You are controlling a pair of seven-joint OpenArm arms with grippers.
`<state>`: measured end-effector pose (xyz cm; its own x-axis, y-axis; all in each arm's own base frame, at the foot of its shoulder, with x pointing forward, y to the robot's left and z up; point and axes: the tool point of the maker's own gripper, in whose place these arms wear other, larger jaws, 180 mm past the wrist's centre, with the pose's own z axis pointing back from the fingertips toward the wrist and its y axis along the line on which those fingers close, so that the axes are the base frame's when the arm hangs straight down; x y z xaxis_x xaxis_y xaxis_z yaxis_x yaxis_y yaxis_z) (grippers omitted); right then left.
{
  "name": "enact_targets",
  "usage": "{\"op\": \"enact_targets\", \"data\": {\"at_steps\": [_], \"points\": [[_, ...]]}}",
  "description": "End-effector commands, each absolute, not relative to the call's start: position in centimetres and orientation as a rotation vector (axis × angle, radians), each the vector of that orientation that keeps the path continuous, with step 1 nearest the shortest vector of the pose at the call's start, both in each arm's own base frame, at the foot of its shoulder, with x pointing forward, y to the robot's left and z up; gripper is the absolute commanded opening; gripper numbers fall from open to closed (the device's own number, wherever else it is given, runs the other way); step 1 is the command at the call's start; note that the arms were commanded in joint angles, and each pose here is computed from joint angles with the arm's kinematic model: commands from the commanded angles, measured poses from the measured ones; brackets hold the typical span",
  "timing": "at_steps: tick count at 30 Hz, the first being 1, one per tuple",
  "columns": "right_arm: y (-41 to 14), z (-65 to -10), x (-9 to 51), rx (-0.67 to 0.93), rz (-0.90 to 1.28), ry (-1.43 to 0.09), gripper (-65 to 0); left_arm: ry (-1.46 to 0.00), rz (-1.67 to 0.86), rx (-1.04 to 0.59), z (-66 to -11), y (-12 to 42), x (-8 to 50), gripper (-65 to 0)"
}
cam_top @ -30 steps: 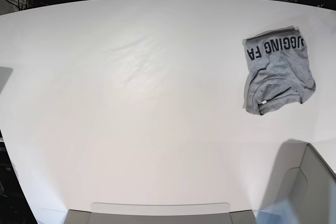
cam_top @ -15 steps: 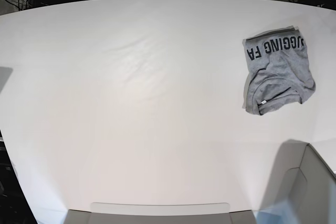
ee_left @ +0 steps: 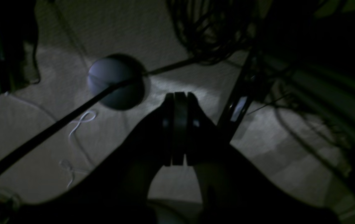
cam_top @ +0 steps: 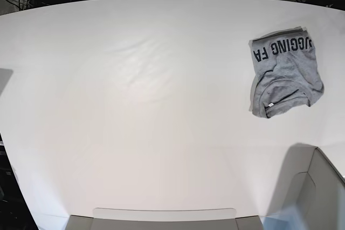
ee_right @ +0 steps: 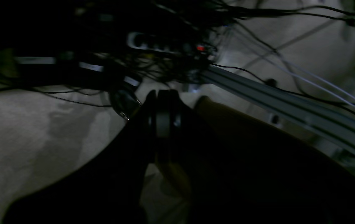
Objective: Fold the T-shirt properly
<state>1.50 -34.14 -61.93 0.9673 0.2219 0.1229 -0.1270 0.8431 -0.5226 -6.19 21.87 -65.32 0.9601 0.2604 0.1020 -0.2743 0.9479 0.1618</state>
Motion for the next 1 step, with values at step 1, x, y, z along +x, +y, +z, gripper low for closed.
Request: {"op": "enact_targets", "data": {"at_steps": [1], "points": [[-35.61, -61.29, 1.79, -0.576, 0.183, -0.189, -65.0, -0.076, 0.273, 0.182, -65.28, 21.96, -6.52, -65.0]]}}
